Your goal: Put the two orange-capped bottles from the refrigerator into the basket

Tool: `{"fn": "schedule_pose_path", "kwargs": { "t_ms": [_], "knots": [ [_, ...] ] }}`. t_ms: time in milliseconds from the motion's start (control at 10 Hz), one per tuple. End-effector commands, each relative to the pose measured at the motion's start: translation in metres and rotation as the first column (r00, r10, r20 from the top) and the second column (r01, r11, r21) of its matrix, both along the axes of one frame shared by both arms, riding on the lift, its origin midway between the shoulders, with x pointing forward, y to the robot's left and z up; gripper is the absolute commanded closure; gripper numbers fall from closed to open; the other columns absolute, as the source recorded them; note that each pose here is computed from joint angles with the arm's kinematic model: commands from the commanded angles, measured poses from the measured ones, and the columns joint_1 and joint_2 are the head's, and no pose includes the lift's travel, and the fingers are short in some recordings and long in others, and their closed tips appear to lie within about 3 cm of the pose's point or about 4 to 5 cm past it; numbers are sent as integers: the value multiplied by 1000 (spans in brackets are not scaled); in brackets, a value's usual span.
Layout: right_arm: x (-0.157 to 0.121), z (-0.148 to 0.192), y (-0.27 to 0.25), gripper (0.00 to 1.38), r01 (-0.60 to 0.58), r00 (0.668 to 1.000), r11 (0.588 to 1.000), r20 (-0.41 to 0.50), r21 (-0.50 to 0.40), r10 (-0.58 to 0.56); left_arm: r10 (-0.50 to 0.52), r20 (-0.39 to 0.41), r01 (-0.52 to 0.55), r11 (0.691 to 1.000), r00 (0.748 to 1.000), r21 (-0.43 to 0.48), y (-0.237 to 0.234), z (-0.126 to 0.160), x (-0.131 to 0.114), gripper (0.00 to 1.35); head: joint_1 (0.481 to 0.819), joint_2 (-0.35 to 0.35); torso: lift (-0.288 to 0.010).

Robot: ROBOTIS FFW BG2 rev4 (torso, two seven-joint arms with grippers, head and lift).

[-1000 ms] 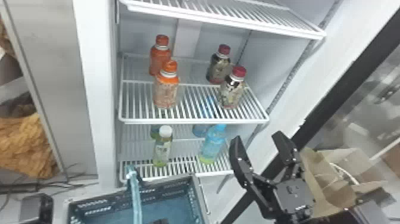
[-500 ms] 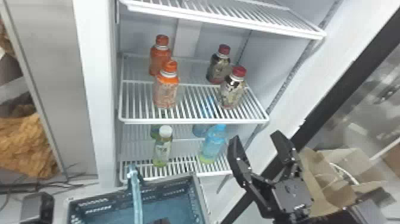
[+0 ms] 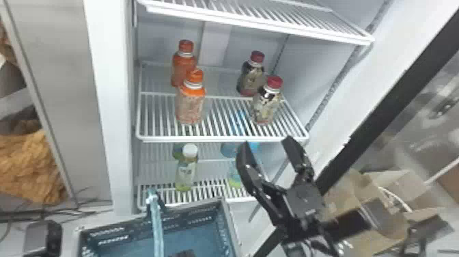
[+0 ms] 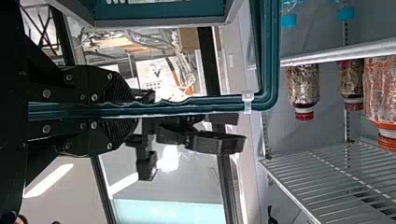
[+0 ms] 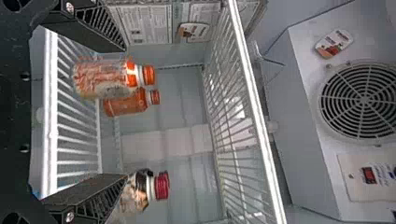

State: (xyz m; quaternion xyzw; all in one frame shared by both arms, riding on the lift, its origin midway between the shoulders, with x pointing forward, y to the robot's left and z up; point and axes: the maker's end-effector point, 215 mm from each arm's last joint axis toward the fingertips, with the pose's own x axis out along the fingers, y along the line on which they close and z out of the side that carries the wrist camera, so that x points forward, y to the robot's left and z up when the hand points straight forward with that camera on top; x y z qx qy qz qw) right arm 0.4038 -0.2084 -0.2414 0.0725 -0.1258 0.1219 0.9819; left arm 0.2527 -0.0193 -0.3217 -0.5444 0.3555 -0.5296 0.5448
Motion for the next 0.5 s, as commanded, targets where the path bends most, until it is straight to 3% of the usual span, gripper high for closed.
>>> {"fn": "schedule_pose_path", "kwargs": {
  "t_ms": [0, 200, 400],
  "knots": [
    [17, -6, 13, 91, -33, 999, 999, -10, 10, 33, 1, -2, -1, 1000, 1000, 0, 0, -1, 0, 1210, 695, -350, -40],
    [38, -18, 42, 91, -98, 994, 995, -47, 12, 98, 8, -3, -8, 1000, 1000, -1, 1, -1, 1, 1210, 695, -350, -40],
    [60, -22, 61, 91, -135, 989, 991, -56, -6, 135, 3, 1, -3, 1000, 1000, -3, -1, 1, 1, 1210, 695, -306, -40]
  ]
}}
